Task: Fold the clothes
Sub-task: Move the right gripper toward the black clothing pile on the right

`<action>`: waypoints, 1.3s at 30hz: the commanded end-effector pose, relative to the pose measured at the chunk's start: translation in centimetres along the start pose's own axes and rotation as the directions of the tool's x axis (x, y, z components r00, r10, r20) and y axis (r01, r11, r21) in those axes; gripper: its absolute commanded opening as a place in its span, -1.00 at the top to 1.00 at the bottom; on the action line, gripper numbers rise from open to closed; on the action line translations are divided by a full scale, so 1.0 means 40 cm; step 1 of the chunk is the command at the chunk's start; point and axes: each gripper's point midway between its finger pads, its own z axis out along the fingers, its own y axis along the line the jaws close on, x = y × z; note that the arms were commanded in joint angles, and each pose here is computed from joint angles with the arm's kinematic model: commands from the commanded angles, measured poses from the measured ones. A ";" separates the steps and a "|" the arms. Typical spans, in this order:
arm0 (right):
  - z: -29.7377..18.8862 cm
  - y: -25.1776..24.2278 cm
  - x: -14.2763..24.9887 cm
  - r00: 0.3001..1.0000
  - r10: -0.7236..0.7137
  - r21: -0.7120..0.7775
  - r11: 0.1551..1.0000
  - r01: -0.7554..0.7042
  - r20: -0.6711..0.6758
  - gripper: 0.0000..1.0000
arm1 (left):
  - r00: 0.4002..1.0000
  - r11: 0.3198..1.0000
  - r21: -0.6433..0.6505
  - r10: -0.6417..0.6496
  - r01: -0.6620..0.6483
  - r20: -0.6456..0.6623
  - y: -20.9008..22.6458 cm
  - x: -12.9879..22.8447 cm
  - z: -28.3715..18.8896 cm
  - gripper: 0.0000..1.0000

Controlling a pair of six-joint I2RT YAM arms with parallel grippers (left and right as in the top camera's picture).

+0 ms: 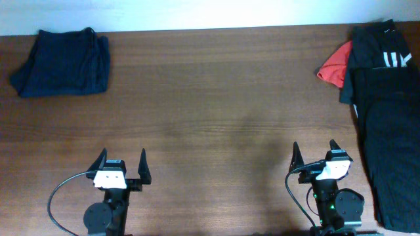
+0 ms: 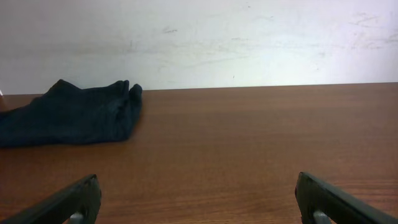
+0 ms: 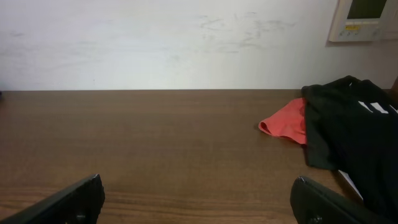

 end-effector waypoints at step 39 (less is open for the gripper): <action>-0.010 0.096 -0.004 0.969 0.243 -0.217 0.945 -0.247 -0.045 -0.98 | 1.000 1.000 -0.006 0.018 -0.018 -0.003 0.003 0.005 0.000 -0.99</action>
